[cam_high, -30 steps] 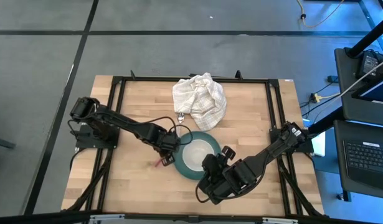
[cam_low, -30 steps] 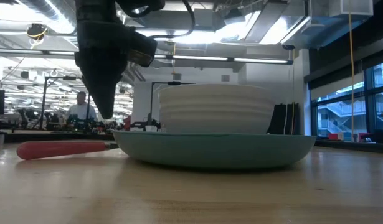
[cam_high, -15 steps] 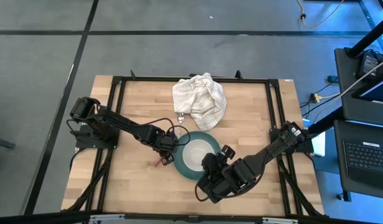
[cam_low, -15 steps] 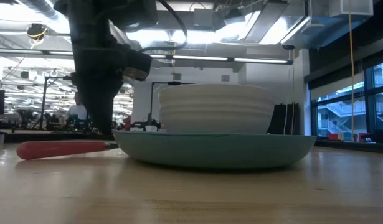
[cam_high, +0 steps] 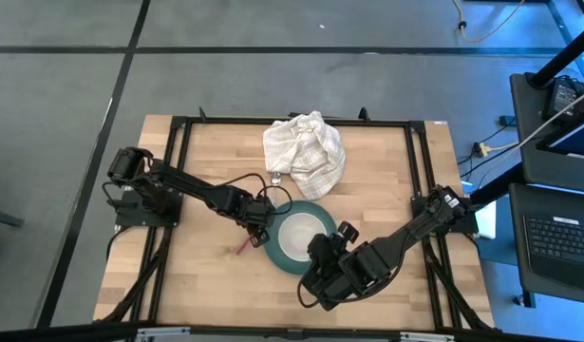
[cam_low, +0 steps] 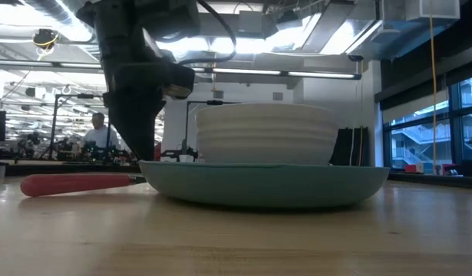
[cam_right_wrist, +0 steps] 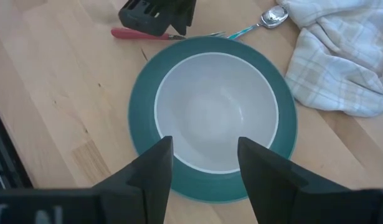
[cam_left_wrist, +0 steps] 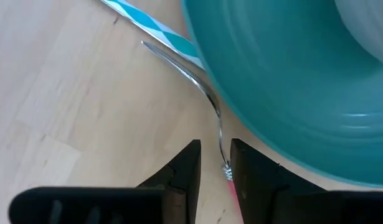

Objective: Set table place
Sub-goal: Move the pink fork to the left of the green plate on the table

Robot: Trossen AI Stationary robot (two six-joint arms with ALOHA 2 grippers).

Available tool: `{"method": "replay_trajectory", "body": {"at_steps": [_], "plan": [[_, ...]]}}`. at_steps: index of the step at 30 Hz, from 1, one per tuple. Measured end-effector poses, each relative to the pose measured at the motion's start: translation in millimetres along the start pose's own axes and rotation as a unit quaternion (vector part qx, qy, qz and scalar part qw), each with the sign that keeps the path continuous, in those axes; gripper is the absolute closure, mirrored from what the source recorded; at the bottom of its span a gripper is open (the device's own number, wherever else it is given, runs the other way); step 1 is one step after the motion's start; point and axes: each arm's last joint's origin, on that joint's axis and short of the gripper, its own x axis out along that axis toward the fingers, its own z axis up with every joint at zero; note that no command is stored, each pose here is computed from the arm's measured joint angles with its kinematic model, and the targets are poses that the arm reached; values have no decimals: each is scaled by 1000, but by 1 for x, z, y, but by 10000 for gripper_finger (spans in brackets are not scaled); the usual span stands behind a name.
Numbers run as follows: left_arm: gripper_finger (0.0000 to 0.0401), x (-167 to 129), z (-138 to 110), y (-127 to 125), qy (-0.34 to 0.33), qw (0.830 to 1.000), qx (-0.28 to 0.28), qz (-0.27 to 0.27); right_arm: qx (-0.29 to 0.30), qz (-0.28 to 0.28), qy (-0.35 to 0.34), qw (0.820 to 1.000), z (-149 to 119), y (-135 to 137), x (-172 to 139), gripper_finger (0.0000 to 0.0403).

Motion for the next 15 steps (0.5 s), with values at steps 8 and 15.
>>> {"method": "replay_trajectory", "body": {"at_steps": [8, 15], "plan": [[321, 4, -1, -1, 7, 1000, 2, 5, 0, 0, 0, 1000, 0, 0, 0, 221], [321, 8, -1, -1, 10, 1000, 3, 8, 1, -2, 0, 1000, 1, -1, 1, 221]]}}
